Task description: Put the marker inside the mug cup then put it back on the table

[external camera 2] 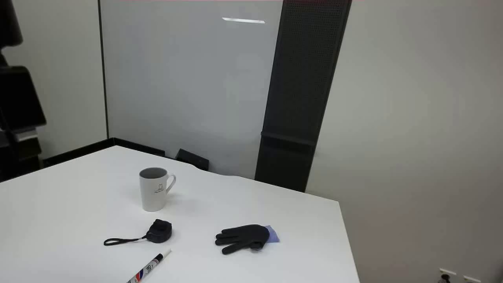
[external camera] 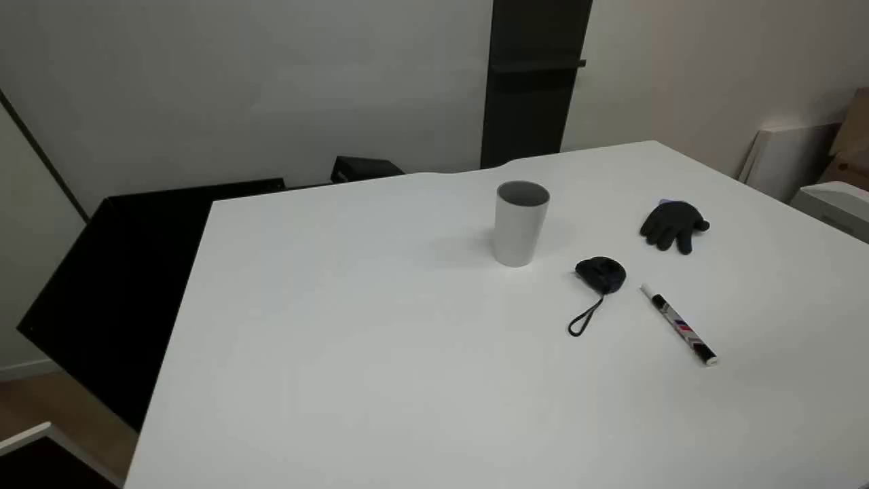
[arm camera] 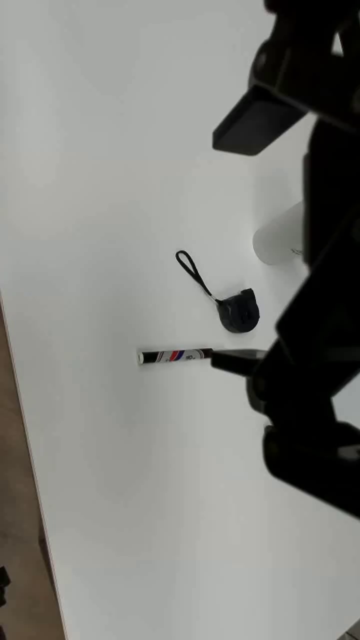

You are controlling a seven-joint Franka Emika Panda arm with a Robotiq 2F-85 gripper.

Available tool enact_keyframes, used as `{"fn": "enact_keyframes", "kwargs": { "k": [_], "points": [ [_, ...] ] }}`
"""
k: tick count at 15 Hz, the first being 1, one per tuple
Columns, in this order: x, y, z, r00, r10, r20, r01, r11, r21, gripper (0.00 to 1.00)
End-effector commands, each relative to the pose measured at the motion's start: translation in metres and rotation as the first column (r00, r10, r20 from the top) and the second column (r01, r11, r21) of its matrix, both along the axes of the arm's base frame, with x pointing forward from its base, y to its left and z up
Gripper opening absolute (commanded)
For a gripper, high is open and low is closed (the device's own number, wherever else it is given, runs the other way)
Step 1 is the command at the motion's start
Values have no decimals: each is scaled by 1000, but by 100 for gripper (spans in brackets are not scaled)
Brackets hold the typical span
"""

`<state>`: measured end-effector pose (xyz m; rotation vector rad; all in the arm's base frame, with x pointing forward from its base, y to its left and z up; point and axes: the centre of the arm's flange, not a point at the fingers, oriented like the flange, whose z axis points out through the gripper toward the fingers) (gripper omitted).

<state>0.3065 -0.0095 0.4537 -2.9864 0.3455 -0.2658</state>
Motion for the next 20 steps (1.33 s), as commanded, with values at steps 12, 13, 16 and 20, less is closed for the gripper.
{"fn": "enact_keyframes", "kwargs": {
  "k": [12,13,16,20],
  "points": [
    [0,0,0,1000,0,-2,0,1000,0,100],
    [0,0,0,1000,0,-2,0,1000,0,100],
    [21,-5,-10,1000,2,-13,-2,1000,-9,100],
    [48,-15,-26,1000,11,-17,-11,1000,-22,100]
  ]
}}
